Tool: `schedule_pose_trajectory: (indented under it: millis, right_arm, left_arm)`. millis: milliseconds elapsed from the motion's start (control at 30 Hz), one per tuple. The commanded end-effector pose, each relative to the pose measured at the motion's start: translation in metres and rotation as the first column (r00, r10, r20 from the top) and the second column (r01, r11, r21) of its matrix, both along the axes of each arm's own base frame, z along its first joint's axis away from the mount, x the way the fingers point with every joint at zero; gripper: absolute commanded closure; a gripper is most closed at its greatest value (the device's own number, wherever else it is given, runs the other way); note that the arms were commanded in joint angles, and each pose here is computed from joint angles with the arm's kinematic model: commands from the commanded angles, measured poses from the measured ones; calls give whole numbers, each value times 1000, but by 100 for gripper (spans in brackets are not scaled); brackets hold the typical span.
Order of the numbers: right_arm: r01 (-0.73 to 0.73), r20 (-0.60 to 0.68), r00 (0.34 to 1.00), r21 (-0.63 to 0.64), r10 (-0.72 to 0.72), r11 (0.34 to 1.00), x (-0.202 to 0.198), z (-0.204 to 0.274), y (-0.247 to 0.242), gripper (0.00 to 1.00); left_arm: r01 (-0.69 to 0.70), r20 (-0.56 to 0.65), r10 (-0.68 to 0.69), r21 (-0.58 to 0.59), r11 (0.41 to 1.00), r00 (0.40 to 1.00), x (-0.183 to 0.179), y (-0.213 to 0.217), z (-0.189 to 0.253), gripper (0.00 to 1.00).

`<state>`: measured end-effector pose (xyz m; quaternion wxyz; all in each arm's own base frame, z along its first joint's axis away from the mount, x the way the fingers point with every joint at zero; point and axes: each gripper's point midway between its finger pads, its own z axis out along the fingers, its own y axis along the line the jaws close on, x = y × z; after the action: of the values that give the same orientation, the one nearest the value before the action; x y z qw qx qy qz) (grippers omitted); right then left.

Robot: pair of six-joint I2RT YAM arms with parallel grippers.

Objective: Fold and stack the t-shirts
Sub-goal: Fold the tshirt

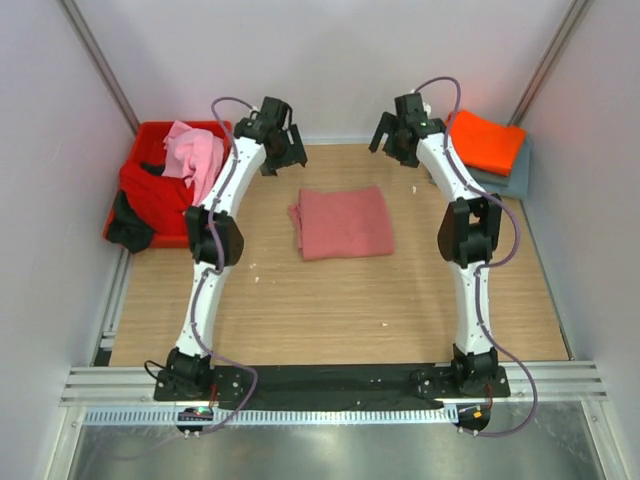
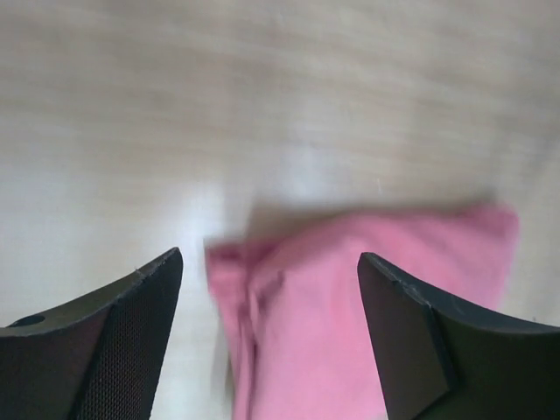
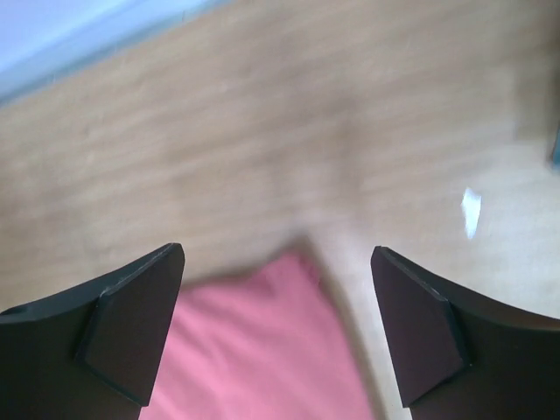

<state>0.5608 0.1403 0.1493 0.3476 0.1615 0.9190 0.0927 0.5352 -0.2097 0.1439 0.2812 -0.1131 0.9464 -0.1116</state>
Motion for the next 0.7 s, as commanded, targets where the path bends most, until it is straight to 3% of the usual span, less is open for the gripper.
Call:
schedule_pose_trajectory:
  millis: [0,33,67,100,200,400,533,600,667]
  right_arm:
    - [-66,115,992,39,61,997,25,54,-6,6]
    - [-68,153,986,39,61,997,28,65,-9,6]
    - [-63,148,987,32,58,997,19,66,-16,6]
    - [-90,159,984,64,79,994,11,72,-11,6]
    - [-150,199,972,122,123,981,-17,76,0,5]
    - [-254,217,953,179,214,950,-84,63,25,6]
    - [-289,173,952,237,252,928,-108,30,40,11]
    - [-272,84,962,256,259,928,-130,-20,38,18]
    - [-270,74,963,256,260,928,-134,-26,37,20]
  left_arm:
    - [-106,-210,86,-86,991,974,-16,43,-13,23]
    - [-131,-226,111,-75,988,968,-18,47,-16,25]
    - [-104,-73,96,-120,987,993,-5,35,27,25]
    - [-97,-142,85,-78,992,986,-25,36,-8,25]
    - [-56,13,58,-114,992,998,-39,26,21,24]
    - [26,93,-20,-62,998,995,-68,19,42,34]
    - [107,131,-92,-112,988,987,-67,-9,39,42]
    - [170,116,-158,-100,980,981,-57,-45,17,45]
    - [192,133,-177,-113,975,975,-54,-59,21,46]
